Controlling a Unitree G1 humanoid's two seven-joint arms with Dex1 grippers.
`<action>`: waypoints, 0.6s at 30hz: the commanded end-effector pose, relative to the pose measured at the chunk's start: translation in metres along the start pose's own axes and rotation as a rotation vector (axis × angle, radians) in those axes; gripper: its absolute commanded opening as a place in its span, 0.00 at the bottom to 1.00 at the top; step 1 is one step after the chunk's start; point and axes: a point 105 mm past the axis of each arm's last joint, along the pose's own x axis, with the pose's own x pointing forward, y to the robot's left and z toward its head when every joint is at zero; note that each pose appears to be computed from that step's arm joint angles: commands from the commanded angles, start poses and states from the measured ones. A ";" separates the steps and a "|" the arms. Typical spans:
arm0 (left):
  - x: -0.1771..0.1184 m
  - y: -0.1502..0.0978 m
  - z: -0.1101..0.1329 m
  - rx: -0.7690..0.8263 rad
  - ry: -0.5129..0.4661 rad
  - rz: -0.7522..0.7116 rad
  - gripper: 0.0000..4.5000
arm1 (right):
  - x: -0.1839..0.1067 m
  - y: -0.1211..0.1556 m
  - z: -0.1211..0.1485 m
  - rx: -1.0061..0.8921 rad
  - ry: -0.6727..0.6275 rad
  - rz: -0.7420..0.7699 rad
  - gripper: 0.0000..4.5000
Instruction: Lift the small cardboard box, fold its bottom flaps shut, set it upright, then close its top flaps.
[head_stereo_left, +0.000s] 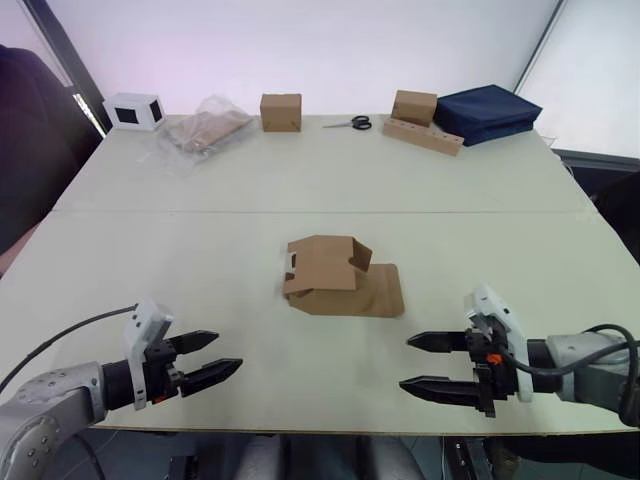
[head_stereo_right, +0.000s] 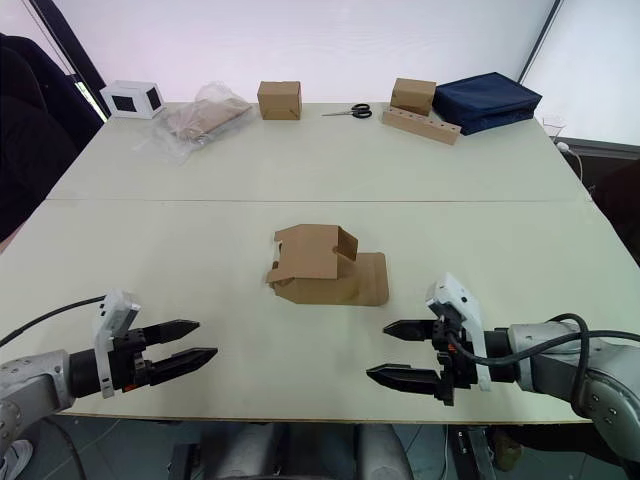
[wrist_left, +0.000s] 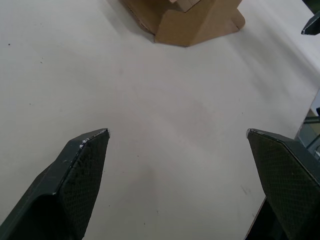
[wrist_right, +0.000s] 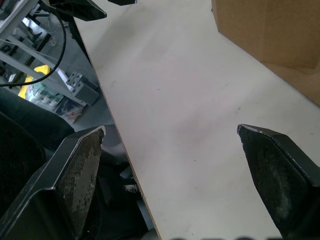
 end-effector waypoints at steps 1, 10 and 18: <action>-0.002 -0.001 0.005 0.042 -0.011 0.001 1.00 | 0.000 0.002 0.002 -0.023 -0.017 0.011 0.99; -0.002 -0.002 0.006 0.012 -0.021 -0.004 1.00 | 0.000 -0.002 -0.001 -0.031 -0.019 0.001 0.99; -0.003 0.001 0.007 0.047 0.002 0.004 1.00 | 0.000 -0.007 0.002 -0.055 -0.037 -0.012 0.99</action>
